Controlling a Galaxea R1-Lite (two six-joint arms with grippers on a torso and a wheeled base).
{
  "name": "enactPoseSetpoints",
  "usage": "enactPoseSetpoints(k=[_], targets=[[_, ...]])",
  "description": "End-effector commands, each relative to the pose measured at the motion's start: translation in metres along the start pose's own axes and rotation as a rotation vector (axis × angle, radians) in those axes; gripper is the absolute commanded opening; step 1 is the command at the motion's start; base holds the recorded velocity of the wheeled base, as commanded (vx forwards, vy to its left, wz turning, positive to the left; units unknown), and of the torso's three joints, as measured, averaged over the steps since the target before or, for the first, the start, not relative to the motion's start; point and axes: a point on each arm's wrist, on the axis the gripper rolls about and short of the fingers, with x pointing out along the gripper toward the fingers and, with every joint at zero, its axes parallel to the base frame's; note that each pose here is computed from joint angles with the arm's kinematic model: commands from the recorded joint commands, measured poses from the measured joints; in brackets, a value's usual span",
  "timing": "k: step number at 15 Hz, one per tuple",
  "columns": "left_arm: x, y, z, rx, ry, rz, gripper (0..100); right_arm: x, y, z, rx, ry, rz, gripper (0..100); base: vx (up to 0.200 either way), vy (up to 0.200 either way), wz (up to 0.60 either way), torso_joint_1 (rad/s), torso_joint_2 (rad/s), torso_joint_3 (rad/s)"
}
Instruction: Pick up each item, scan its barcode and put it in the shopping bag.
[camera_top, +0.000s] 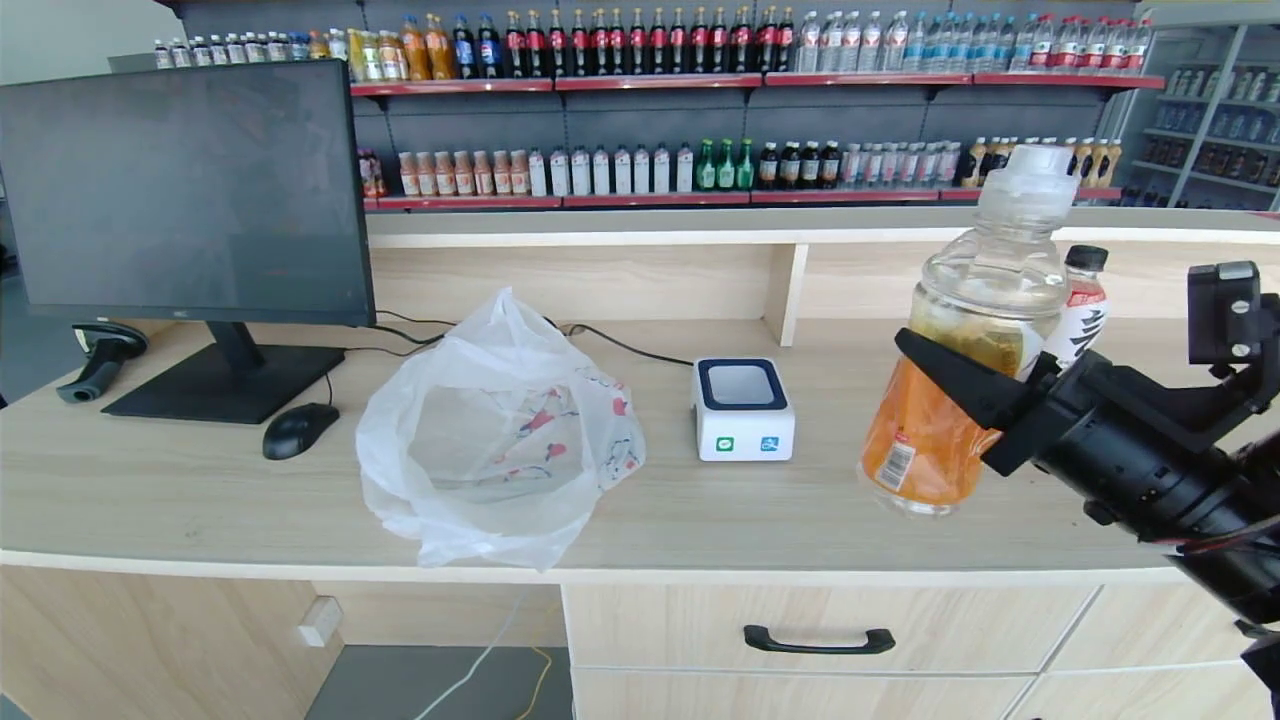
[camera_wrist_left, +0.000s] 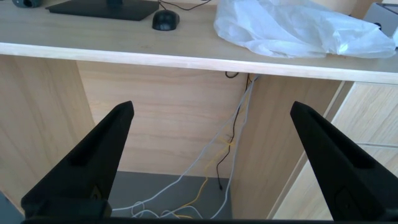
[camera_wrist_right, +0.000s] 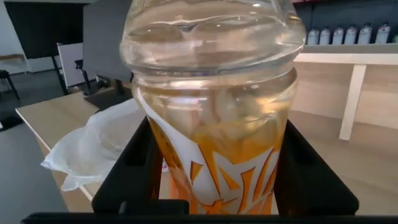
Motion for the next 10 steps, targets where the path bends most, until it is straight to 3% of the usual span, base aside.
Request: enactPoseSetpoints(k=[1, 7, 10], targets=[[0.000, 0.000, 0.000, 0.000, -0.001, 0.001, 100, -0.016, -0.031, 0.024, -0.131, -0.068, -0.147, 0, 0.000, 0.000, 0.00, 0.000, 0.00, 0.000], [0.000, 0.000, 0.000, 0.000, 0.001, 0.001, 100, -0.053, -0.061, 0.039, -0.299, -0.064, -0.352, 0, 0.000, 0.000, 0.00, 0.000, 0.00, 0.000], [0.000, 0.000, 0.000, 0.000, -0.001, 0.001, 100, -0.054, -0.061, 0.039, -0.295, -0.062, -0.355, 0, 0.000, 0.000, 0.00, 0.000, 0.00, 0.000]])
